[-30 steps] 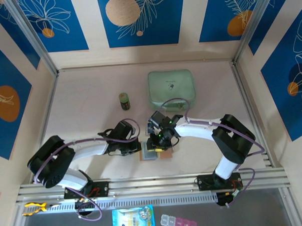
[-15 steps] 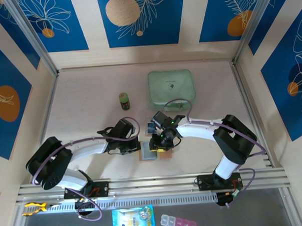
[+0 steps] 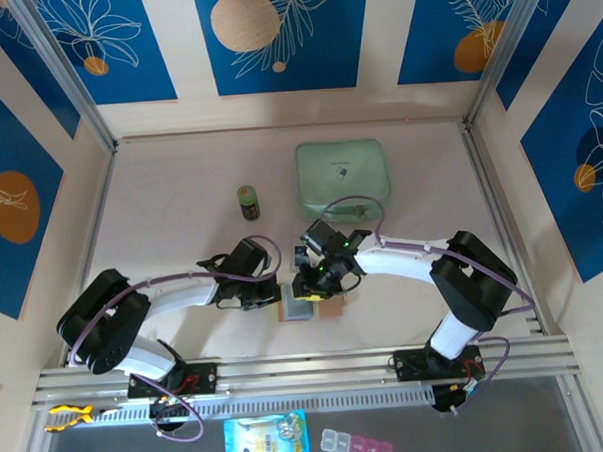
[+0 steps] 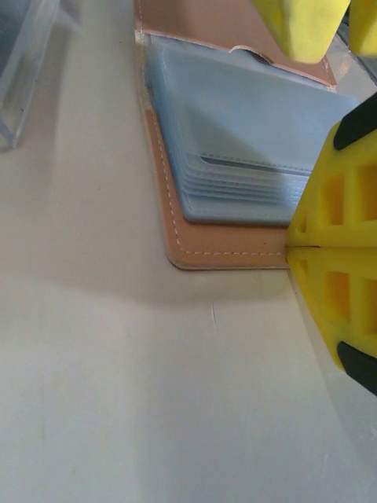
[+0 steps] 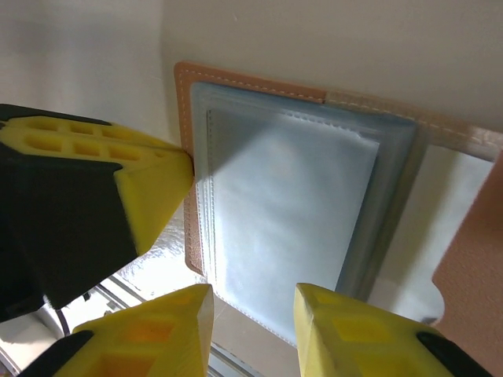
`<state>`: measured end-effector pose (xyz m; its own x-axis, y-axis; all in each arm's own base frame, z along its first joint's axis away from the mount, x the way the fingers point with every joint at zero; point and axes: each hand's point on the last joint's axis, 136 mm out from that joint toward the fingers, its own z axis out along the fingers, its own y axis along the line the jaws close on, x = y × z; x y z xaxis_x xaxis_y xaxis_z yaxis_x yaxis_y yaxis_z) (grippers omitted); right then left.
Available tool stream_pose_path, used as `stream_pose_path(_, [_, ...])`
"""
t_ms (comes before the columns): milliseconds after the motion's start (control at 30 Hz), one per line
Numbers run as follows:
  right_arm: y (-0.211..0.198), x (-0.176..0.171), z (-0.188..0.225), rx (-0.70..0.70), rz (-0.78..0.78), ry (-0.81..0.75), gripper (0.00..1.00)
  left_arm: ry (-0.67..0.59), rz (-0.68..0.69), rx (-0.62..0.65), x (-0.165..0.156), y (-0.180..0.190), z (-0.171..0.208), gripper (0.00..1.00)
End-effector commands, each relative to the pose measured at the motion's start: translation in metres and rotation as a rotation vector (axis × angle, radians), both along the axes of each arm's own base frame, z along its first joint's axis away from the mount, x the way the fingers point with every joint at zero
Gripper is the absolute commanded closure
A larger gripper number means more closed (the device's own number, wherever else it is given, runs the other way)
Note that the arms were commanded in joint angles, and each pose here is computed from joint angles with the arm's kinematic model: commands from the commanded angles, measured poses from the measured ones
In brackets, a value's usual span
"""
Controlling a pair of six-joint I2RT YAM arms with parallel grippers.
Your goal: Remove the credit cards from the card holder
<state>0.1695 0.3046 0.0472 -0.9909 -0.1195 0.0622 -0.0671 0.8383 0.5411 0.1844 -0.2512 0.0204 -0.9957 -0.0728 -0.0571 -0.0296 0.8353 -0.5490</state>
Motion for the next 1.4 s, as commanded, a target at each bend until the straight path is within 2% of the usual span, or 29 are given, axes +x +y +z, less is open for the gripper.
stream_pose_path(0, [0.009,-0.003,0.0,0.026,0.03,0.029,0.67,0.017,-0.022,0.018,-0.005,0.001,-0.006,0.96])
stream_pose_path(333, [-0.01,-0.004,-0.011,-0.067,-0.002,0.03,0.67,0.027,-0.025,0.062,-0.007,0.007,-0.01,0.96])
stream_pose_path(1033, [-0.023,-0.006,-0.014,-0.057,-0.026,0.044,0.7,-0.02,-0.016,0.047,-0.001,0.006,0.011,0.97])
stream_pose_path(1233, [-0.023,-0.006,-0.017,-0.046,-0.03,0.05,0.71,-0.056,-0.004,0.007,0.005,0.002,0.032,0.91])
stream_pose_path(1367, [-0.023,-0.007,-0.018,-0.041,-0.032,0.053,0.72,-0.077,0.006,-0.076,0.007,-0.009,0.049,0.84])
